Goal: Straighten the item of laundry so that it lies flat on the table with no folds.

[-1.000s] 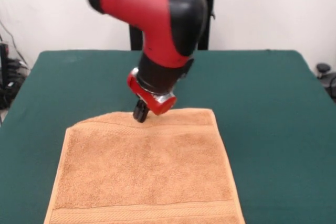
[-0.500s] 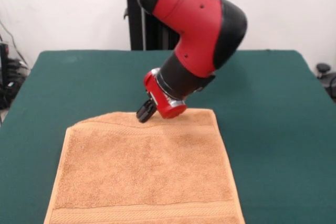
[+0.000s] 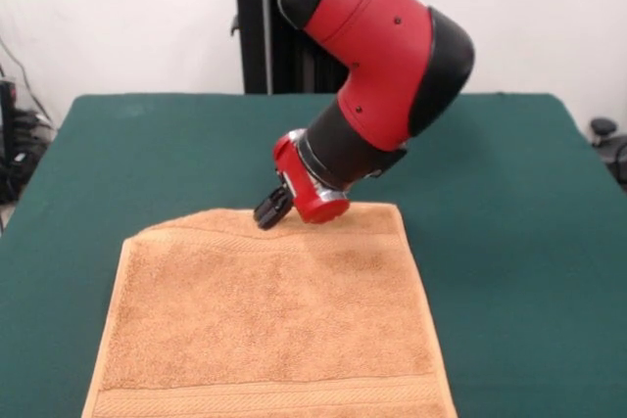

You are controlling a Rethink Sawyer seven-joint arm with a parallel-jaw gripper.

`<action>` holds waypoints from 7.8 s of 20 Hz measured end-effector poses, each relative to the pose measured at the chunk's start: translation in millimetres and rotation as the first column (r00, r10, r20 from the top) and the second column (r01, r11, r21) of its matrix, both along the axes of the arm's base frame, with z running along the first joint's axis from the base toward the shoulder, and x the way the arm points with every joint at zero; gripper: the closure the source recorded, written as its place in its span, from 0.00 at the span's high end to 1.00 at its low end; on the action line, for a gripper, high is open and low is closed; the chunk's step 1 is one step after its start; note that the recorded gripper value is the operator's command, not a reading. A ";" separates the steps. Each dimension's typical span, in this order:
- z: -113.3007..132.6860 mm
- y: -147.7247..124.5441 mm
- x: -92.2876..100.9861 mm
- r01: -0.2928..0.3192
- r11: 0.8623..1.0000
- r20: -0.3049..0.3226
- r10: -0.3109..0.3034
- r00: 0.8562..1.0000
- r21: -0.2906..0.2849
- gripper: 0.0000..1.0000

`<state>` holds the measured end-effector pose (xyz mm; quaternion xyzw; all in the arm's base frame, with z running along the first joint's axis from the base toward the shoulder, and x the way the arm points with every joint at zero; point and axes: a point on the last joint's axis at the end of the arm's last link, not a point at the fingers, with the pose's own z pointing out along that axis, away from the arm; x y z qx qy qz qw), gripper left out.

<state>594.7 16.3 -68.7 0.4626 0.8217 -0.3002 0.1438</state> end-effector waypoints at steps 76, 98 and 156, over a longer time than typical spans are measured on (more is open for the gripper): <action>51.8 -222.7 61.1 0.056 0.895 -0.245 0.061 0.968 0.442 0.00; 55.6 -157.4 90.0 0.207 0.740 -0.204 -0.096 0.974 0.640 0.00; -31.6 -211.6 215.4 -0.459 0.861 0.867 0.046 0.497 0.218 0.00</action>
